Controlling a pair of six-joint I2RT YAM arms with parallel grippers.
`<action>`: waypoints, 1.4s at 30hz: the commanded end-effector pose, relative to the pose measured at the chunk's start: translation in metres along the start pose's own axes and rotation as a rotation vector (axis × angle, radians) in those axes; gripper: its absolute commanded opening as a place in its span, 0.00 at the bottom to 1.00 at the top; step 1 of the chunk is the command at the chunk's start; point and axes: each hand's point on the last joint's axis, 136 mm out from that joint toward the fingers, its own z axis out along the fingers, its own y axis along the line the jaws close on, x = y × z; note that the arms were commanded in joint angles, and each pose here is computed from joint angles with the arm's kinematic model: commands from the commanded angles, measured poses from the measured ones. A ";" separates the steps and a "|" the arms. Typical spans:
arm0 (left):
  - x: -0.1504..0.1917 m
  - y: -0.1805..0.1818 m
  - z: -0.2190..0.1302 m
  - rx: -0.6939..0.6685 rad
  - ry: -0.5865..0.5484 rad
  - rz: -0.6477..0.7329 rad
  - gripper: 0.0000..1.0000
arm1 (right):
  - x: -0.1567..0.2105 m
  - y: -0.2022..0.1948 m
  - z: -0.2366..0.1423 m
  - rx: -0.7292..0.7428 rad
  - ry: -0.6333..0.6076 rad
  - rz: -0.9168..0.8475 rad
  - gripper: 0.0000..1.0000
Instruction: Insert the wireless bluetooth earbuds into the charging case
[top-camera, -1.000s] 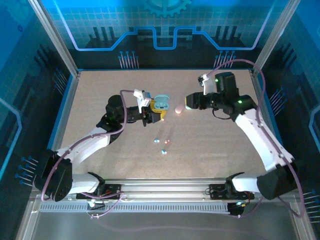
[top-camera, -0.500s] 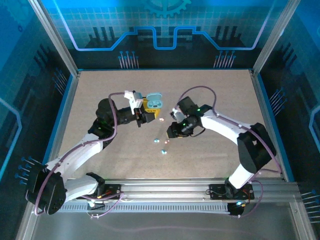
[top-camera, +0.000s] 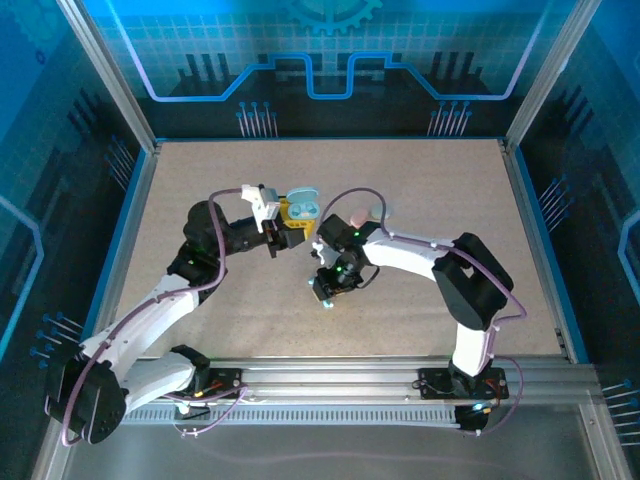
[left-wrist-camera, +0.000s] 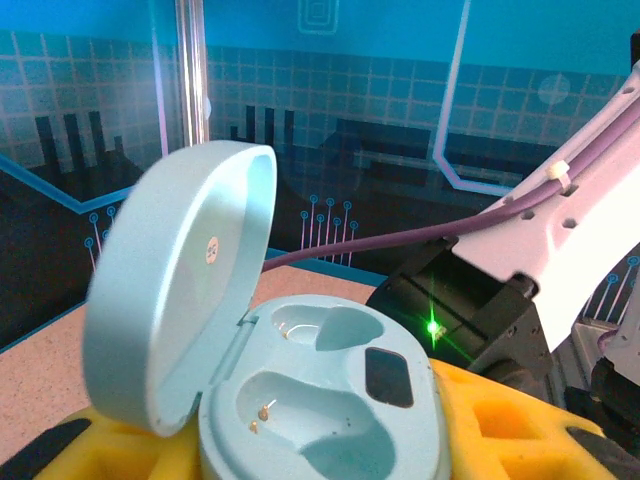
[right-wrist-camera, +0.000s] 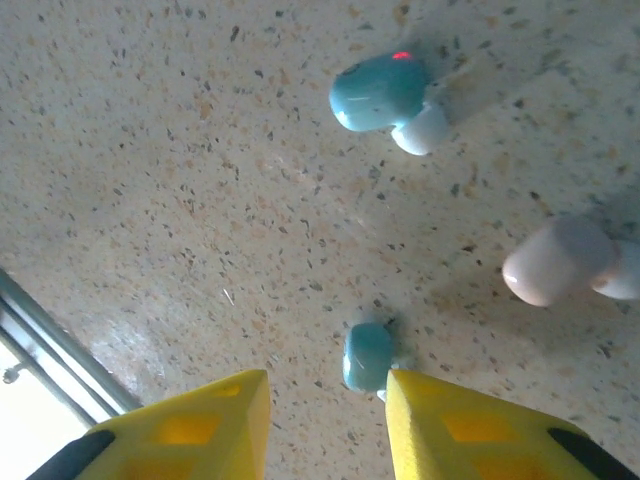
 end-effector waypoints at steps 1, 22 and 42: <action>-0.012 0.000 -0.003 -0.010 -0.019 0.047 0.35 | 0.002 0.000 0.005 0.069 0.037 -0.045 0.37; -0.012 -0.001 -0.002 -0.005 -0.018 0.043 0.35 | 0.003 -0.009 0.023 0.234 0.113 -0.115 0.31; -0.011 0.001 -0.001 -0.005 -0.013 0.037 0.35 | 0.010 -0.012 0.030 0.249 0.150 -0.113 0.27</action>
